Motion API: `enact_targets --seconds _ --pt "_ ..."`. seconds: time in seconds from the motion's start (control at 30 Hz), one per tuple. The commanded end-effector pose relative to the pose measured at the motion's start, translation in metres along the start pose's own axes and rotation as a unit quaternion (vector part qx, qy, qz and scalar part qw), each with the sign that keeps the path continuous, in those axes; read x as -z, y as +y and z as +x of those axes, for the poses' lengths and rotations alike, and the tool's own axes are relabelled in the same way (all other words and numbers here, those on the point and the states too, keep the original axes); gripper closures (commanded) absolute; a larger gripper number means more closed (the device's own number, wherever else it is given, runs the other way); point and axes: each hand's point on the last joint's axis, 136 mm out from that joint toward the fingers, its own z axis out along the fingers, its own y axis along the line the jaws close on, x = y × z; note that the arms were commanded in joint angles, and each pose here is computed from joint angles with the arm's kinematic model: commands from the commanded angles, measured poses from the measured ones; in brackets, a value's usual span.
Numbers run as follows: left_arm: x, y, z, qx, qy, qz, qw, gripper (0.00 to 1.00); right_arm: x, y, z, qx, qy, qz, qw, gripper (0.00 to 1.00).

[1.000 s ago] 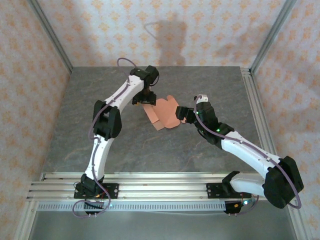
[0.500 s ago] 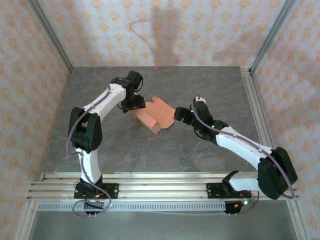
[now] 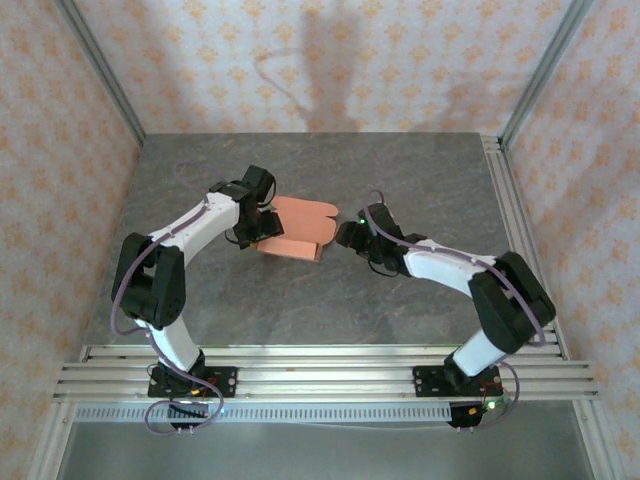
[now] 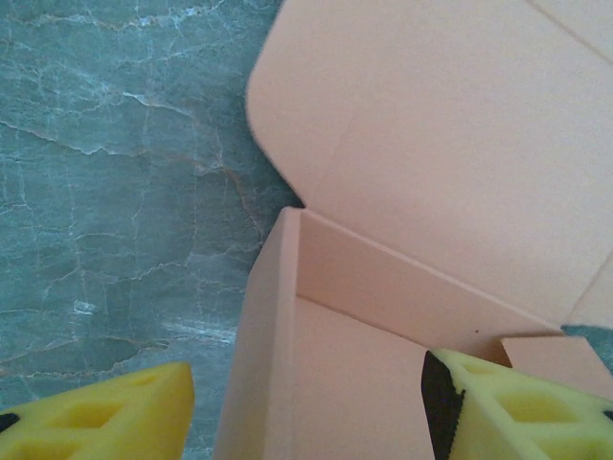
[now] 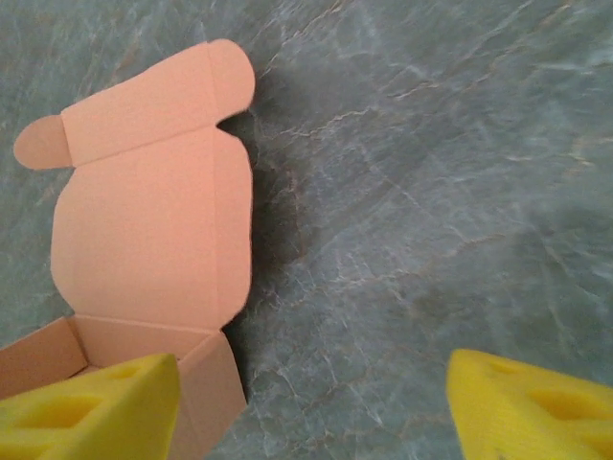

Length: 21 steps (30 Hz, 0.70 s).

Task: Fold the paper box

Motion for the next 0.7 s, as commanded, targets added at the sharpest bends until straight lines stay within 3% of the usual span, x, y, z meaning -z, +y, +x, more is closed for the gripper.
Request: enact_targets --seconds 0.0,0.1,0.37,0.57,0.67 --pt "0.011 0.001 -0.009 0.005 -0.027 0.005 1.0 0.35 -0.012 0.026 -0.015 -0.025 -0.008 -0.059 0.998 0.36" --pt "0.008 0.001 -0.008 0.003 -0.023 0.005 1.0 0.35 -0.026 0.036 -0.016 -0.001 0.001 -0.082 0.997 0.43" --pt "0.006 0.001 -0.006 -0.003 -0.017 0.002 1.0 0.35 -0.06 0.042 -0.02 0.042 0.04 -0.098 0.993 0.4" --pt "0.017 0.002 -0.01 -0.006 -0.03 0.003 1.0 0.34 -0.083 0.052 -0.019 0.057 0.095 -0.157 0.981 0.43" --pt "0.023 -0.001 -0.012 -0.011 -0.032 0.005 0.999 0.33 -0.094 0.048 -0.014 0.08 0.12 -0.159 0.977 0.53"
